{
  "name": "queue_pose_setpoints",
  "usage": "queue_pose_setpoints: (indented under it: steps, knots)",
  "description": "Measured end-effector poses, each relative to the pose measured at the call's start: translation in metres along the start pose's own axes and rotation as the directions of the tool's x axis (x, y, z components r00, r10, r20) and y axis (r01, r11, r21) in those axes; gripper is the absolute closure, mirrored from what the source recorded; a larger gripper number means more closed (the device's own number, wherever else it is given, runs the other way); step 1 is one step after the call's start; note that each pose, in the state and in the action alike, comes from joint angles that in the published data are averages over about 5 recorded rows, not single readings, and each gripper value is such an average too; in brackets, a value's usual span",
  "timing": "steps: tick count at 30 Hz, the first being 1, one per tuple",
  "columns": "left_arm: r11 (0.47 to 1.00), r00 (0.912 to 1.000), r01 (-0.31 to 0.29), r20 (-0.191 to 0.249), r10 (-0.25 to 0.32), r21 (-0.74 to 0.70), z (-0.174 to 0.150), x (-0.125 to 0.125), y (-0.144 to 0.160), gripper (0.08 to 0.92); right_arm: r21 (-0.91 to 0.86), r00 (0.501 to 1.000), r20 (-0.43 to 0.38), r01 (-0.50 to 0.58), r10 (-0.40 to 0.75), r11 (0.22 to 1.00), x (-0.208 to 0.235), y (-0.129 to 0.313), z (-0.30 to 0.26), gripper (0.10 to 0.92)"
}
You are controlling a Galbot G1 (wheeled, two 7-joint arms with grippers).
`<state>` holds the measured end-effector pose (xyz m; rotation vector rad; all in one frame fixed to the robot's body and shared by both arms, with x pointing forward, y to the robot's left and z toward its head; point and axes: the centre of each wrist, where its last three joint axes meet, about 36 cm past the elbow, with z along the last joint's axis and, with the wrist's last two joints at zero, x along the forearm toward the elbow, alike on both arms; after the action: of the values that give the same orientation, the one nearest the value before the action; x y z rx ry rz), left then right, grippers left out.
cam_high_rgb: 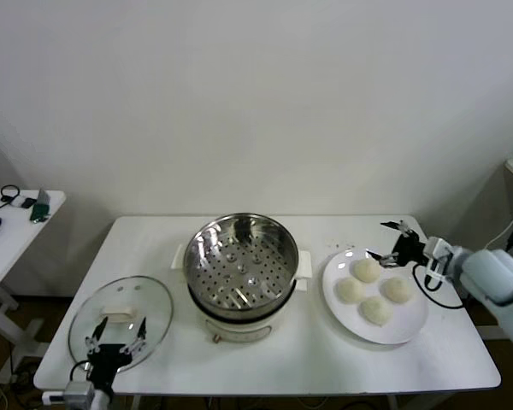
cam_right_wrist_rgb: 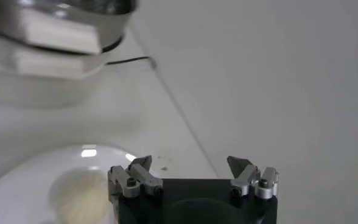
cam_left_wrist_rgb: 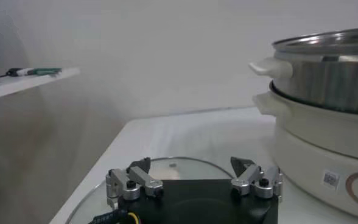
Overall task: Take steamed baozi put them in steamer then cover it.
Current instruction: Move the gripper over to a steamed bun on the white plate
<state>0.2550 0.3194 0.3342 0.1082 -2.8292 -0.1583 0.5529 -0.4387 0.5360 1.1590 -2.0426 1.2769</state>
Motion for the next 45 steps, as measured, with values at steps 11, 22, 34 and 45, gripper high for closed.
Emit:
queue_pose_setpoints:
  steps: [11, 22, 34, 45]
  knots:
    - [1.000, 1.0000, 0.001, 0.001, -0.001, 0.001, 0.000, -0.005, 0.004, 0.177, 0.131, 0.942, -0.190, 0.304, -0.277, 0.944, -0.015, -0.082, -0.034, 0.200]
    - [1.000, 0.9998, 0.011, 0.015, -0.011, 0.010, -0.008, -0.011, 0.011, 0.177, 0.112, 0.857, -0.357, 0.435, -0.372, 0.893, -0.067, -0.104, -0.049, 0.200]
    - [1.000, 0.9997, 0.025, 0.006, -0.025, 0.012, -0.004, -0.010, 0.018, 0.177, 0.057, 0.829, -0.400, 0.448, -0.390, 0.892, -0.121, -0.090, -0.042, 0.200]
    - [1.000, 0.9996, 0.029, 0.002, -0.029, 0.012, 0.001, -0.011, 0.020, 0.177, 0.018, 0.826, -0.406, 0.436, -0.392, 0.900, -0.152, -0.073, -0.032, 0.200]
